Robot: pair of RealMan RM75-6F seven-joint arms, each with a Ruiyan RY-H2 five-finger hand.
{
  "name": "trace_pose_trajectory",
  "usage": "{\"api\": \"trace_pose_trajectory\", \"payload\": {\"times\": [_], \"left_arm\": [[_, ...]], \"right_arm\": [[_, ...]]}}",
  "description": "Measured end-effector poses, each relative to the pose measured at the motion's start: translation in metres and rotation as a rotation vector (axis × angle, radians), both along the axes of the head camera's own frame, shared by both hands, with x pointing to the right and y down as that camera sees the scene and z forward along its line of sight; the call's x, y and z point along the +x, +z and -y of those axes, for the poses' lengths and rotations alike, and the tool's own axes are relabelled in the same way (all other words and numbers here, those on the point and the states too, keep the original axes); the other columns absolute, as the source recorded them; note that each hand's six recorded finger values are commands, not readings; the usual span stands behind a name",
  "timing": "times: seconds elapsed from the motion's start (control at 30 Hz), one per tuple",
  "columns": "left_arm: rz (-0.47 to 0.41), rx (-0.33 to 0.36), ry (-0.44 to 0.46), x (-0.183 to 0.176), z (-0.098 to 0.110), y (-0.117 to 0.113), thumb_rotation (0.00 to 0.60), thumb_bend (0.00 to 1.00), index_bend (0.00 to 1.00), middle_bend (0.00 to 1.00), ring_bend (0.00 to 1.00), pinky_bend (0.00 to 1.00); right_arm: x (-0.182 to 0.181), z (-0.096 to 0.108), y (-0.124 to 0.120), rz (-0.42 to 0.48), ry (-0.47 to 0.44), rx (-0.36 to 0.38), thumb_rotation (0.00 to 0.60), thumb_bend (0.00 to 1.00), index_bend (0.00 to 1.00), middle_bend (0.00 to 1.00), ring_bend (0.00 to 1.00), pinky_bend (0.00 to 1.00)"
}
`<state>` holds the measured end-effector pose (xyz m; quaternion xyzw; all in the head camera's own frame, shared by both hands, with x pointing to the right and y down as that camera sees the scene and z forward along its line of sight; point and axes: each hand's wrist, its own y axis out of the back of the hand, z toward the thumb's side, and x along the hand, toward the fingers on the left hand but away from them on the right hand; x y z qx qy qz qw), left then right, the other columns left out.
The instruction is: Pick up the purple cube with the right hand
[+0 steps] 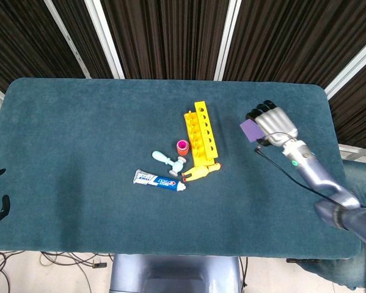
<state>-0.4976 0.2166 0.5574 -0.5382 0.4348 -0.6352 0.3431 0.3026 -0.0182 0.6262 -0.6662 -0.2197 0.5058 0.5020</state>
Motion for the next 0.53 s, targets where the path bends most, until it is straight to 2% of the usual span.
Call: {"api": "trace_pose_trajectory", "payload": {"times": [0.13, 0.27, 0.4, 0.53], "left_arm": [[0.0, -0.003, 0.002, 0.0, 0.0, 0.001, 0.6, 0.52, 0.14, 0.0, 0.0, 0.0], [0.0, -0.005, 0.009, 0.002, 0.0, 0.002, 0.6, 0.52, 0.14, 0.0, 0.0, 0.0], [0.001, -0.005, 0.015, 0.004, 0.0, 0.003, 0.6, 0.52, 0.14, 0.0, 0.0, 0.0], [0.002, -0.001, 0.013, 0.004, 0.0, 0.002, 0.6, 0.52, 0.14, 0.0, 0.0, 0.0]], "right_arm": [[0.028, -0.016, -0.04, 0.041, 0.044, 0.06, 0.6, 0.54, 0.39, 0.48, 0.22, 0.16], [0.05, -0.04, -0.077, 0.119, 0.095, 0.14, 0.6, 0.54, 0.39, 0.48, 0.22, 0.16], [0.064, -0.065, -0.106, 0.176, 0.115, 0.204, 0.6, 0.54, 0.39, 0.48, 0.22, 0.16], [0.067, -0.086, -0.125, 0.218, 0.102, 0.224, 0.6, 0.54, 0.39, 0.48, 0.22, 0.16]]}}
